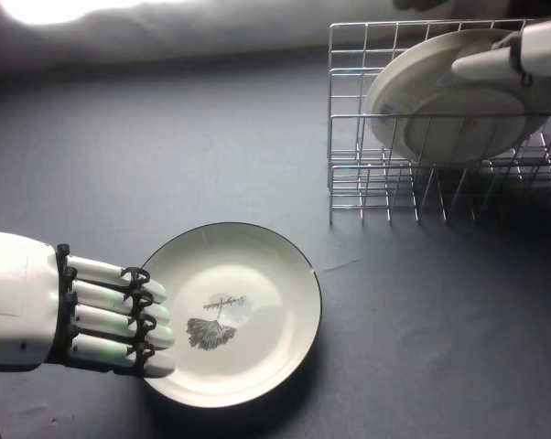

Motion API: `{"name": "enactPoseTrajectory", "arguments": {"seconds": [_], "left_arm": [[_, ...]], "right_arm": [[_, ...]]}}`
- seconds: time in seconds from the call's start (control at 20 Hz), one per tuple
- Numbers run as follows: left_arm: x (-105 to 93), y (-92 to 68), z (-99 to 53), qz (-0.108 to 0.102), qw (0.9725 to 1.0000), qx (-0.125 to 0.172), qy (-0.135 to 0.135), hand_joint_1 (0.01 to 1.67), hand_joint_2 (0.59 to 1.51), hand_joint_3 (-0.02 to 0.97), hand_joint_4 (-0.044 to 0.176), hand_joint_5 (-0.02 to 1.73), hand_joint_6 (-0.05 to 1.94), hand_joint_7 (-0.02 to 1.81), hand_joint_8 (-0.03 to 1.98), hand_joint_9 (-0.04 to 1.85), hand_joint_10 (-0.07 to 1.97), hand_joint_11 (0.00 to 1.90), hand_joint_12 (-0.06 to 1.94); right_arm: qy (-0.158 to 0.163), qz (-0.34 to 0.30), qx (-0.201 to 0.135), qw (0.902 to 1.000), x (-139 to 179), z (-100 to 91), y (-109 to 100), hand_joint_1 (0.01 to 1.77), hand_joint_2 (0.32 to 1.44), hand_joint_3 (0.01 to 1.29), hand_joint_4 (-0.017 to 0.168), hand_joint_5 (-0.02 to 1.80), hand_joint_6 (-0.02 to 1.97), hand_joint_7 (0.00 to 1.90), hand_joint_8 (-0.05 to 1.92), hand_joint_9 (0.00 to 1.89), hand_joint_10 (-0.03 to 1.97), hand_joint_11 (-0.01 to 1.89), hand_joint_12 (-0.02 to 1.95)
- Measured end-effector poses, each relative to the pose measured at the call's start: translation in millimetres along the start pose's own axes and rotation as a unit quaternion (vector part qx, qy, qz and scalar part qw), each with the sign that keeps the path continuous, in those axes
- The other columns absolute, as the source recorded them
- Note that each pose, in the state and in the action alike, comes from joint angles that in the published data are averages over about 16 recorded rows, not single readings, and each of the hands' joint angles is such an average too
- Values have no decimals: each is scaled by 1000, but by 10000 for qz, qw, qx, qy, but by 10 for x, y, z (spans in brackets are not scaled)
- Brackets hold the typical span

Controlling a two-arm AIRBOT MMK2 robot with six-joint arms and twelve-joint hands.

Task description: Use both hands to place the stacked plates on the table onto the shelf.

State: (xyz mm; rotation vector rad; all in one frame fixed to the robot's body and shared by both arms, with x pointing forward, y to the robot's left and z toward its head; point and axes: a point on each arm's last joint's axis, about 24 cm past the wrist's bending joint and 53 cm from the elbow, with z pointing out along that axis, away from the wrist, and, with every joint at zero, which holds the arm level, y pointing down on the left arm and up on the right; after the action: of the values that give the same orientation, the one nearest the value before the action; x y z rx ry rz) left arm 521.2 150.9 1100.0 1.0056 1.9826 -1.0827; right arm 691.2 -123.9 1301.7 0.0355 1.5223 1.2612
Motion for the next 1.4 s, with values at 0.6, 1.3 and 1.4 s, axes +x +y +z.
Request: {"name": "enactPoseTrajectory", "arguments": {"seconds": [0.6, 1.3, 1.4], "left_arm": [[189, 118, 87, 137, 9993, -277, 198, 21, 1056, 11, -4, 124, -4, 142, 3, 128, 9, 23, 211], [405, 138, 110, 177, 9983, -383, 399, 22, 1075, 11, -8, 94, -18, 142, 1, 129, 9, 16, 228], [444, 140, 109, 168, 9981, -393, 437, 22, 1077, 11, -8, 89, -19, 139, 0, 127, 8, 16, 226]], "right_arm": [[954, -1898, -1500, 9656, 714, -107, 649, 1113, 1081, 13, 2, 652, 33, 725, 16, 632, 229, 147, 1434], [1481, -2425, -2413, 9279, 1238, -352, 970, 1101, 1079, 13, 4, 617, 33, 701, 17, 596, 222, 126, 1442], [1549, -2483, -2468, 9238, 1290, -384, 967, 1095, 1081, 13, 4, 602, 33, 680, 17, 578, 212, 110, 1425]]}}
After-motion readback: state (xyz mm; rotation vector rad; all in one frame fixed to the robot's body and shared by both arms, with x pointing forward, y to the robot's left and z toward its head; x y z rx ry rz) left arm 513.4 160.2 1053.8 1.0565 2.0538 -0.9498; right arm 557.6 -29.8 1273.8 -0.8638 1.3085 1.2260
